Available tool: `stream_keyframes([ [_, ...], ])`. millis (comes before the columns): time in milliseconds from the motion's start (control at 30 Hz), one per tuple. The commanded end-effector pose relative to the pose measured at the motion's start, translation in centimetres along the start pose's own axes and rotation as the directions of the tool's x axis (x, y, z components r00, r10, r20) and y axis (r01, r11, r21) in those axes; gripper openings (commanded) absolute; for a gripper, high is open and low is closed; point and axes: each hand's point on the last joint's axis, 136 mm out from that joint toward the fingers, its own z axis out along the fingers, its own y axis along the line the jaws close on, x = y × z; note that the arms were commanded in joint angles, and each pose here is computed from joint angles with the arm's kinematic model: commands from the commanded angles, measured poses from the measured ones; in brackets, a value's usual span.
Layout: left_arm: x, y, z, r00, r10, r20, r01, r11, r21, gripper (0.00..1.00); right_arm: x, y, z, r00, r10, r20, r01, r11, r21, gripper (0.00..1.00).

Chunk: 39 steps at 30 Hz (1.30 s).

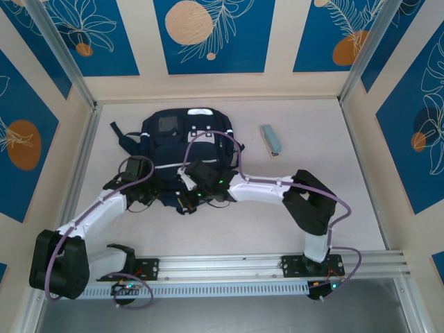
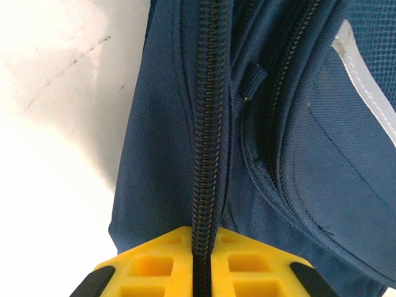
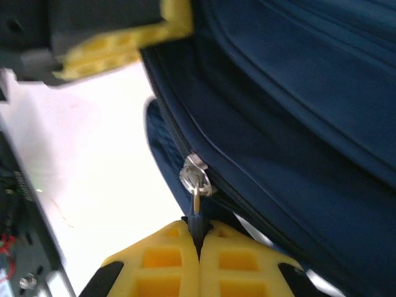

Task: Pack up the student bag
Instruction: Zip the student bag at the center of the table.

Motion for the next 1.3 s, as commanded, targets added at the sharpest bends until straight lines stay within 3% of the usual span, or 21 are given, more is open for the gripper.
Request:
stream_keyframes([
  [0,-1.7,0.9,-0.7,0.995,0.04,0.095,-0.035,0.998,-0.05,0.1,1.8,-3.2,-2.9,1.0,-0.027,-0.013,0.029,0.989,0.142,0.0],
  [167,-1.8,1.1,-1.1,0.994,0.062,0.096,-0.056,0.997,-0.062,0.1,3.8,-9.2,-5.0,0.998,0.064,-0.006,-0.06,0.963,0.263,0.0],
  [267,-1.8,0.9,-1.4,0.993,0.077,0.093,-0.072,0.995,-0.063,0.1,3.6,-10.5,-5.7,0.992,0.122,0.012,-0.121,0.957,0.262,0.0],
  [367,-2.0,0.8,-2.0,0.99,0.093,0.102,-0.085,0.994,-0.073,0.13,2.8,-8.9,-5.4,0.994,0.11,0.022,-0.112,0.973,0.2,0.0],
  [567,-2.4,1.3,-4.4,0.986,0.103,0.133,-0.088,0.989,-0.115,0.44,0.4,-3.4,-3.5,0.999,0.044,0.024,-0.045,0.998,0.044,0.0],
  [733,-1.7,0.4,-5.8,0.989,0.094,0.112,-0.088,0.995,-0.056,0.55,-1.9,1.2,-2.3,0.999,0.002,0.037,0.001,0.995,-0.097,0.0],
  [1067,0.6,-4.0,-5.2,0.999,0.021,-0.037,-0.014,0.984,0.177,0.59,-4.5,5.1,-0.7,0.998,-0.03,0.048,0.039,0.978,-0.205,0.0],
  [1267,1.3,-3.9,-3.5,0.997,-0.019,-0.08,0.032,0.986,0.164,0.55,-4.4,4.9,-0.8,0.998,-0.029,0.047,0.038,0.98,-0.193,0.0],
])
